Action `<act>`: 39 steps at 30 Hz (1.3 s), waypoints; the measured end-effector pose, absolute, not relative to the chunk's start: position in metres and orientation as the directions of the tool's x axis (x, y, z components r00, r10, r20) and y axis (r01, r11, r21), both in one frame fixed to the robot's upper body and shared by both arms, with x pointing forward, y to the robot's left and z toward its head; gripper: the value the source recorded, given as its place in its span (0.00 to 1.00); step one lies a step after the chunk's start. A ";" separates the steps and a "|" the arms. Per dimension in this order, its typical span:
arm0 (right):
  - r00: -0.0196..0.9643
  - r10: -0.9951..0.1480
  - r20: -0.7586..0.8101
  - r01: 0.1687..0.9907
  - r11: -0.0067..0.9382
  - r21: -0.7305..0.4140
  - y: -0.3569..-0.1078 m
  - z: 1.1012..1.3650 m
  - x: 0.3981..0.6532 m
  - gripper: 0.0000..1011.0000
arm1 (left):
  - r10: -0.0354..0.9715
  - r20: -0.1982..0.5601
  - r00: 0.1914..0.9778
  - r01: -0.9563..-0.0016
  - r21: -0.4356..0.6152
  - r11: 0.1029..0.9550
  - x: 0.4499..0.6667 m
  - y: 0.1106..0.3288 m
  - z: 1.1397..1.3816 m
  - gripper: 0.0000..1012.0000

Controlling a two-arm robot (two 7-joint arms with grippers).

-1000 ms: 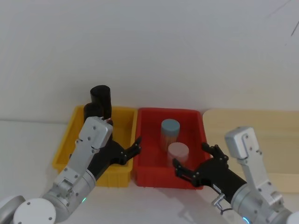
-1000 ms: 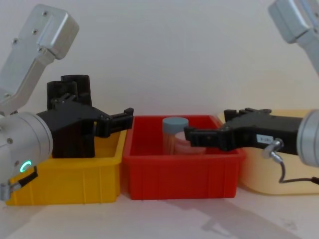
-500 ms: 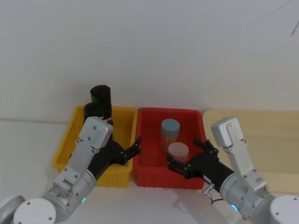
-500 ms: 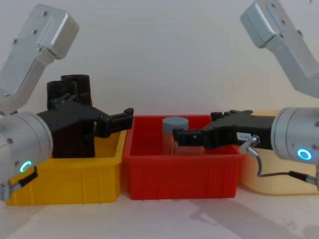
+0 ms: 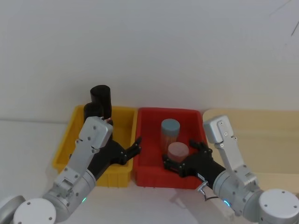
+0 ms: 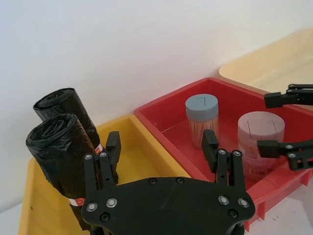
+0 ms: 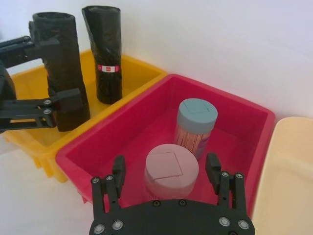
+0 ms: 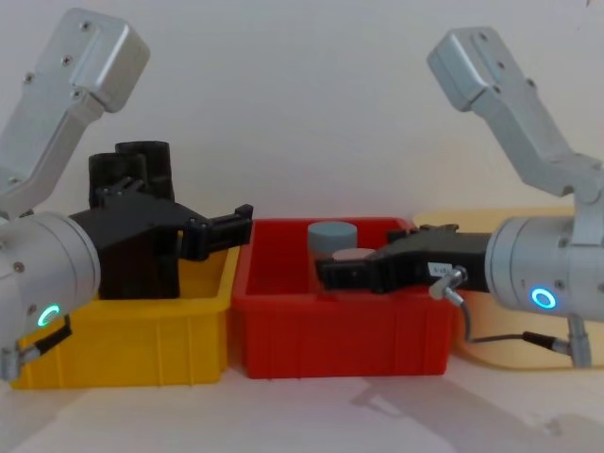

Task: Pick up the garbage bag with the one hand and transfer it to the other hand.

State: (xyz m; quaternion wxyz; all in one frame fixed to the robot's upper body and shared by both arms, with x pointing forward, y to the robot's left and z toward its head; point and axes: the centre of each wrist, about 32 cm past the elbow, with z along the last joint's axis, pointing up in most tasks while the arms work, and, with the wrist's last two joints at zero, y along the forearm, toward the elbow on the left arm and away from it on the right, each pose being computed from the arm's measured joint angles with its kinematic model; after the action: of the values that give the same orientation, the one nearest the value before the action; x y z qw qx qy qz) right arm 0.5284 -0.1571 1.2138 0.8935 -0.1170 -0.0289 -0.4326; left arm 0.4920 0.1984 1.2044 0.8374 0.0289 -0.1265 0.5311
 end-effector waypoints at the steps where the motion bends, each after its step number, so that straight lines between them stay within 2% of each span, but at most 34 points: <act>1: 0.623 -0.767 0.152 0.780 0.597 -0.188 -0.156 1.213 0.530 0.99 | 0.882 0.243 0.404 -0.897 -0.086 0.434 0.492 0.198 1.204 0.99; 13: 0.610 -0.777 0.152 0.789 0.578 -0.209 -0.151 1.209 0.541 0.99 | 0.882 0.243 0.404 -0.897 -0.086 0.434 0.492 0.198 1.204 0.99; 21: 0.606 -0.781 0.152 0.792 0.572 -0.216 -0.149 1.208 0.545 0.84 | 0.882 0.242 0.404 -0.897 -0.086 0.434 0.492 0.198 1.204 0.99; 22: 0.605 -0.782 0.153 0.792 0.571 -0.217 -0.149 1.208 0.545 0.79 | 0.882 0.242 0.404 -0.897 -0.086 0.434 0.492 0.198 1.204 0.99; 26: 0.603 -0.783 0.152 0.793 0.569 -0.219 -0.149 1.207 0.546 0.68 | 0.882 0.242 0.404 -0.897 -0.086 0.434 0.492 0.198 1.204 0.99; 39: 0.596 -0.788 0.154 0.799 0.564 -0.207 -0.151 1.209 0.547 0.66 | 0.882 0.242 0.404 -0.897 -0.086 0.434 0.492 0.198 1.204 0.99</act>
State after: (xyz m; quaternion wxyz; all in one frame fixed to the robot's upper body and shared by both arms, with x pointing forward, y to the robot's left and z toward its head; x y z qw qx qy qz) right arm 0.5466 -0.1505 1.2089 0.8841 -0.1280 -0.0219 -0.4489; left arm 0.4920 0.1984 1.2044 0.8373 0.0289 -0.1265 0.5311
